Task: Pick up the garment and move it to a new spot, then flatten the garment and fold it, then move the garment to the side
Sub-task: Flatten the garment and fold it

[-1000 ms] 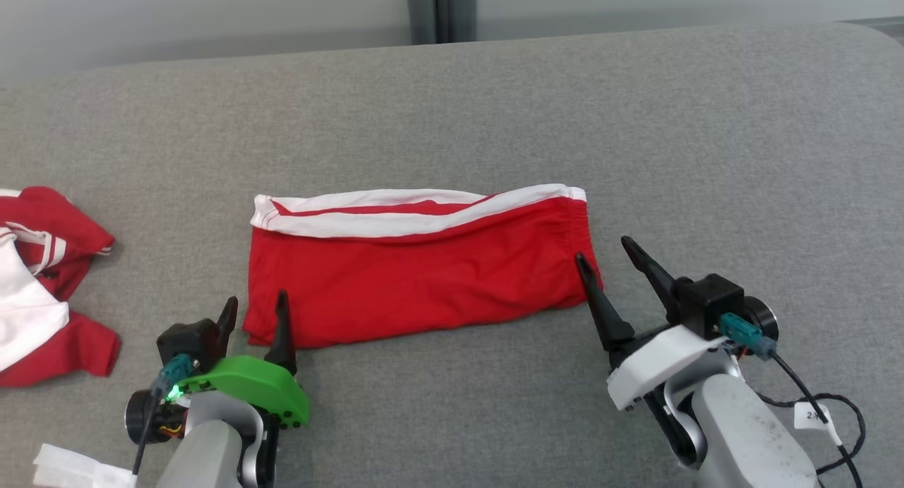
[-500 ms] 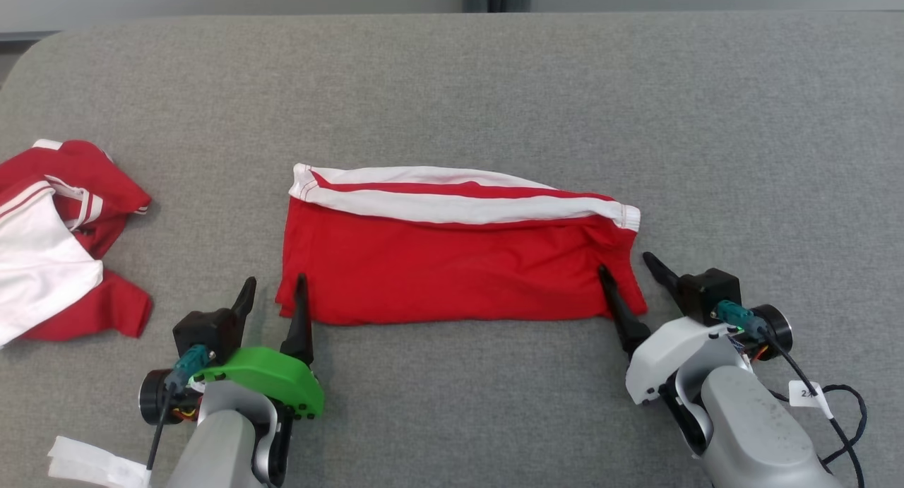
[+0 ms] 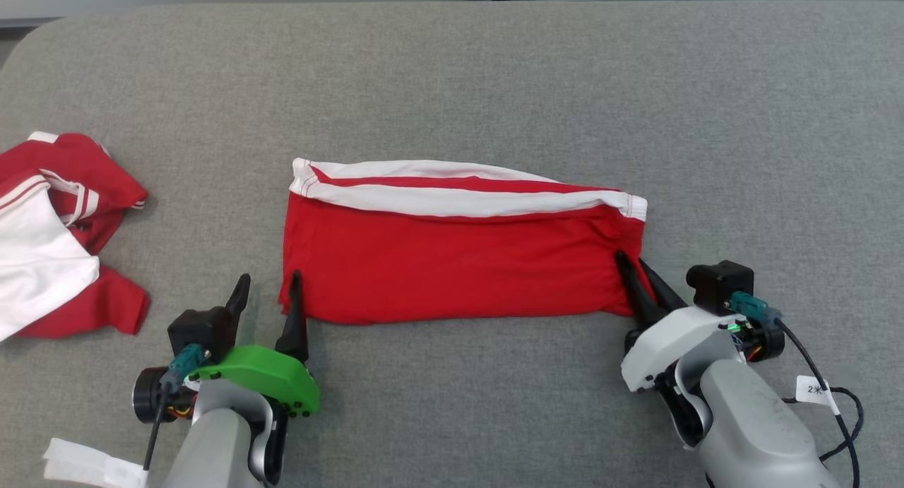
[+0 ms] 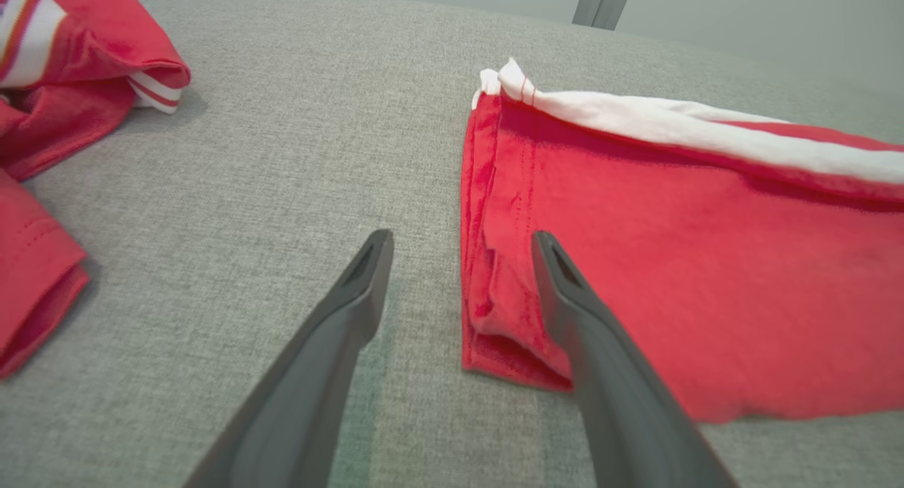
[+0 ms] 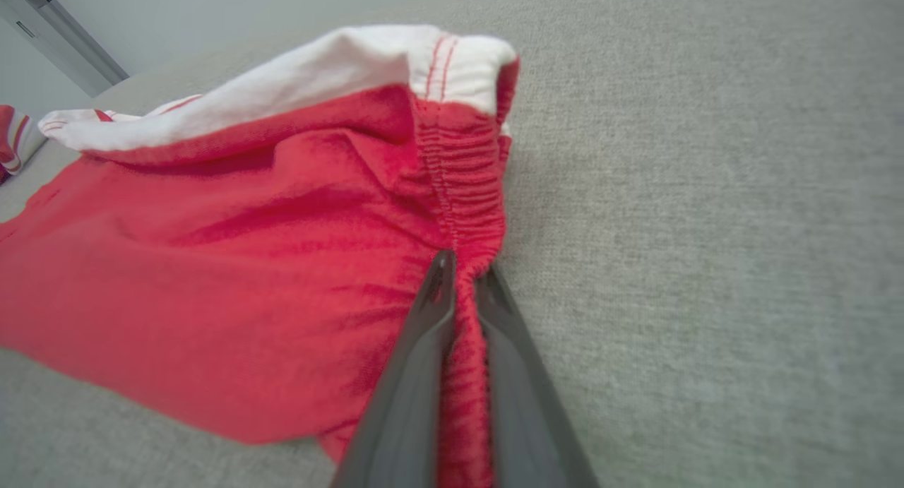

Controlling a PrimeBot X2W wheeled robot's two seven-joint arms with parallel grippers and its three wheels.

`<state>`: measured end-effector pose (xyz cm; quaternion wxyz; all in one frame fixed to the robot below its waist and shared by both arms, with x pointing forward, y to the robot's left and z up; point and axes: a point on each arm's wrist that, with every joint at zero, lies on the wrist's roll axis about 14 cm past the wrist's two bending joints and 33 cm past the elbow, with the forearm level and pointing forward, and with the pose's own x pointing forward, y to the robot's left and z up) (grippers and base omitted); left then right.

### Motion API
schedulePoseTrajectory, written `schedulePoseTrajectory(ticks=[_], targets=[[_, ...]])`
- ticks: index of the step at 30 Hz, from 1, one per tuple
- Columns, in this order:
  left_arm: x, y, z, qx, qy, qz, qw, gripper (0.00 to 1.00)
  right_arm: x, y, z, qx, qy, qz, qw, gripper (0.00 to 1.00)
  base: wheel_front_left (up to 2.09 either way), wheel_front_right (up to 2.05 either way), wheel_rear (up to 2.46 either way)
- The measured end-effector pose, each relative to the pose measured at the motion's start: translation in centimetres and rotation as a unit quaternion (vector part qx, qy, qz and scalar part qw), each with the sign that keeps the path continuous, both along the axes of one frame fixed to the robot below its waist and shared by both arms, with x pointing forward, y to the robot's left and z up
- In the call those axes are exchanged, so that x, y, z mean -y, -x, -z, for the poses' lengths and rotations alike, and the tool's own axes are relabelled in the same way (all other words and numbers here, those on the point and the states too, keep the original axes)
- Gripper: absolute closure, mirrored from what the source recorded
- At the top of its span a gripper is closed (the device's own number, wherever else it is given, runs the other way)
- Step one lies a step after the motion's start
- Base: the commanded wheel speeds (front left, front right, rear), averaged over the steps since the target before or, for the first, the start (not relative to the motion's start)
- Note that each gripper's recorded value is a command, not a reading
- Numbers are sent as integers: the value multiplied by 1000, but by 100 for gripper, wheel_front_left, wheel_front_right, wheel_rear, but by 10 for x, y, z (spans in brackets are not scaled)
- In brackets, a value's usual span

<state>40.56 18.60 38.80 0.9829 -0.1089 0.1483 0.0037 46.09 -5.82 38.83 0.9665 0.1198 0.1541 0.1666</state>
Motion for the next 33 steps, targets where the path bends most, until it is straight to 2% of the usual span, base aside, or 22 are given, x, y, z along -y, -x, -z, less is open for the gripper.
schedulePoseTrajectory(ticks=[7,13,17,21,24,28,33], targets=[[10,2,2,-2,0,16,1000,0,58,-8,-10,19,25,82,996,100,0,0,0],[28,2,0,2,2,43,999,0,133,-7,-28,49,86,155,983,100,0,0,0],[41,-1,-6,12,1,65,998,0,149,-8,-46,74,99,175,977,100,0,0,0],[48,1,-9,16,2,75,997,0,121,-11,-57,88,80,145,982,100,0,0,0],[50,6,-9,15,4,76,997,0,85,-12,-60,82,50,102,990,100,0,0,0],[45,11,-12,17,3,68,998,0,26,-8,-69,62,-36,39,997,100,0,0,0],[34,20,-13,16,0,51,999,0,-38,3,-87,51,-115,-36,991,100,0,0,0]])
